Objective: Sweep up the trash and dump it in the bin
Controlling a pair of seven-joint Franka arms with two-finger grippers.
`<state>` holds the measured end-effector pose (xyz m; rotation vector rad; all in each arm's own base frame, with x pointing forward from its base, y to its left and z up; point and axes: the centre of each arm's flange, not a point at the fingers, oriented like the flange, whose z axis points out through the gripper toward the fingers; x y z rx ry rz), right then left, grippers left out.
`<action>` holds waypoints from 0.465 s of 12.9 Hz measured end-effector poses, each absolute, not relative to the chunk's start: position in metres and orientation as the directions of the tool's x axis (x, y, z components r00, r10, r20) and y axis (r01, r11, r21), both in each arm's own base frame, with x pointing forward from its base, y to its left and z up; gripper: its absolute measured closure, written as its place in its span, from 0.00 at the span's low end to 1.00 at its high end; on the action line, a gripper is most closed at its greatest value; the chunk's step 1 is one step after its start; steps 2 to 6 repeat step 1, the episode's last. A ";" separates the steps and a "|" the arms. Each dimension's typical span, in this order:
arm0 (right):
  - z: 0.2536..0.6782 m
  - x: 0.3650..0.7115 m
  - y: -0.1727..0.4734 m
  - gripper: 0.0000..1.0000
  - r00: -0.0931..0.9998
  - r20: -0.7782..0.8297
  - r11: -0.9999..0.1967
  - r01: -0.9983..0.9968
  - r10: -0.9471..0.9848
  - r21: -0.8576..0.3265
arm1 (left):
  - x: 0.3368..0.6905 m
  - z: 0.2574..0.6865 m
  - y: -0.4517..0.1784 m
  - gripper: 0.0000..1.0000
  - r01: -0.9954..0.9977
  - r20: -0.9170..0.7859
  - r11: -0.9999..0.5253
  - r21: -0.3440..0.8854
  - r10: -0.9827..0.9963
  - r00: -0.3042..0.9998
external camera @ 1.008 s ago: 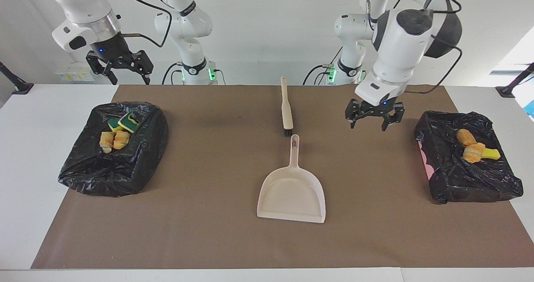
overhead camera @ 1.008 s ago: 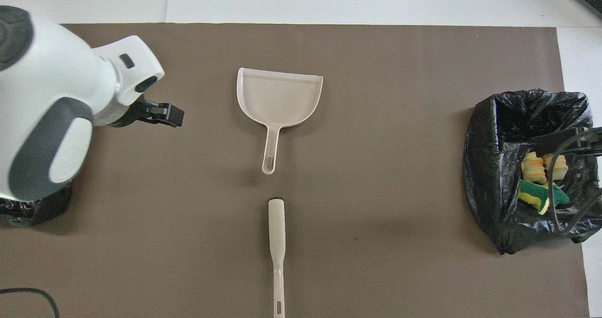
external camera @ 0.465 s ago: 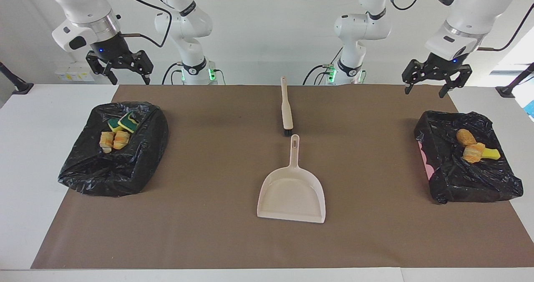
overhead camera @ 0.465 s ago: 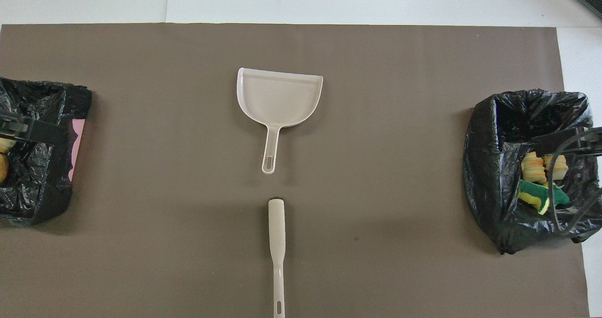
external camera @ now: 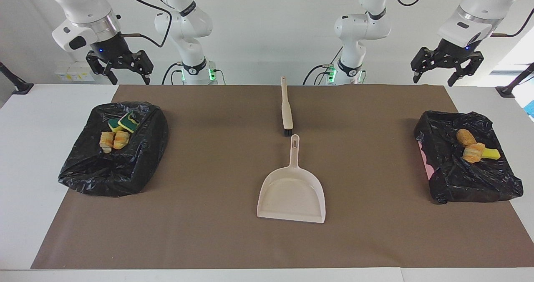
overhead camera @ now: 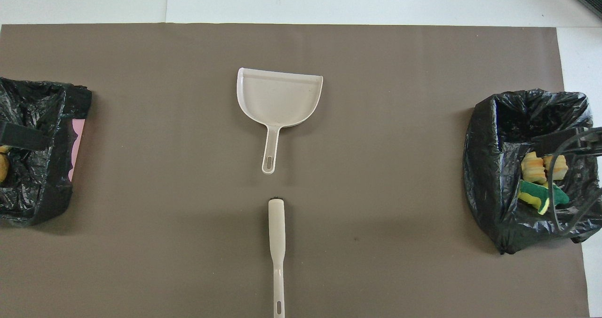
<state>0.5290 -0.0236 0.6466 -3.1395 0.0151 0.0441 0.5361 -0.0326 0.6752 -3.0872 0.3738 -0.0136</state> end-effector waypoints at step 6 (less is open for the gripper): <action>0.647 0.529 -0.024 0.00 1.000 -0.028 -1.000 -0.010 -0.010 -0.002 | 0.536 0.676 -0.034 0.00 -0.241 0.007 -0.970 -0.033 -0.241 0.970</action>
